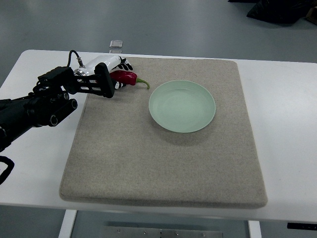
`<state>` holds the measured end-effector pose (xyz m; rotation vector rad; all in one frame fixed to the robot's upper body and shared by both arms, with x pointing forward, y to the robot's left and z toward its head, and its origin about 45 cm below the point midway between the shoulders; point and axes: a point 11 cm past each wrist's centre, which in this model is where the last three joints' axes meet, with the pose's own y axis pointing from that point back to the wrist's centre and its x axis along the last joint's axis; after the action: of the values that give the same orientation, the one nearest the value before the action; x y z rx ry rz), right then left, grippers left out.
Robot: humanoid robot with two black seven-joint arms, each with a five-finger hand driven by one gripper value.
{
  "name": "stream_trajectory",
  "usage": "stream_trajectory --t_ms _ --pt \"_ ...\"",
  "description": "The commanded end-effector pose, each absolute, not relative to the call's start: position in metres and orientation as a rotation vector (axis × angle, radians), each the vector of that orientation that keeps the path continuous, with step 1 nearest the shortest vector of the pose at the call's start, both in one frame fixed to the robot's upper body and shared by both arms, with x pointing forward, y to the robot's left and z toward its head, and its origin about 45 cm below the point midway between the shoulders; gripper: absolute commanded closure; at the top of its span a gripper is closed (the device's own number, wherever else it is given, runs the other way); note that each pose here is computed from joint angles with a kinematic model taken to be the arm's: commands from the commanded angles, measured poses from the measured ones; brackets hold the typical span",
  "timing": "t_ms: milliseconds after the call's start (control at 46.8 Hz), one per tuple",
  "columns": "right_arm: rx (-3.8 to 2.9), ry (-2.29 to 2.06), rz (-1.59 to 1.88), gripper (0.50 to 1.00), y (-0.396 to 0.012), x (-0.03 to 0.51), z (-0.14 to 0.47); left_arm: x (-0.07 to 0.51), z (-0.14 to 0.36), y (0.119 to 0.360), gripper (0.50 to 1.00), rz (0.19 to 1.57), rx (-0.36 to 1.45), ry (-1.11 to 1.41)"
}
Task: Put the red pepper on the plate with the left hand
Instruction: 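Close the left hand fingers around the red pepper body, then lift the pepper with the left hand and carry it over the plate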
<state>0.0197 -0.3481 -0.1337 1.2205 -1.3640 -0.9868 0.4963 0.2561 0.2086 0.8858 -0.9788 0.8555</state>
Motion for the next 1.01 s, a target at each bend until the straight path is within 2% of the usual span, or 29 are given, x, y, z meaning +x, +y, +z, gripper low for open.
stream_trajectory --t_ms 0,128,299,364,428,492,535,984 --pt "1.22 -1.364 -0.987 0.568 -0.3481 0.0197 -0.1337 0.4962 0.2084 0.2552 0.793 0.854 0.885 -0.979" --pt "1.22 -1.364 -0.987 0.568 -0.3481 0.0197 -0.1337 0.4962 0.2084 0.2552 0.802 0.854 0.885 -0.979" --pt "1.22 -1.364 -0.987 0.568 -0.3481 0.0197 -0.1337 0.4963 0.2086 0.256 0.838 0.855 0.886 -0.98" --pt "1.22 -1.364 -0.987 0.568 -0.3481 0.0197 -0.1337 0.4962 0.2084 0.256 0.876 0.853 0.887 -0.98" --pt "1.22 -1.364 -0.987 0.568 -0.3481 0.0197 -0.1337 0.4958 0.2076 0.2562 0.941 0.853 0.888 -0.979" --pt "1.22 -1.364 -0.987 0.568 -0.3481 0.0197 -0.1337 0.4958 0.2076 0.2562 0.954 0.853 0.888 -0.979" --pt "1.22 -1.364 -0.987 0.568 -0.3481 0.0197 -0.1337 0.4958 0.2076 0.2562 0.988 0.853 0.888 -0.979" --pt "1.22 -1.364 -0.987 0.568 -0.3481 0.0197 -0.1337 0.4975 0.2123 0.258 1.0 0.879 0.87 -0.967"
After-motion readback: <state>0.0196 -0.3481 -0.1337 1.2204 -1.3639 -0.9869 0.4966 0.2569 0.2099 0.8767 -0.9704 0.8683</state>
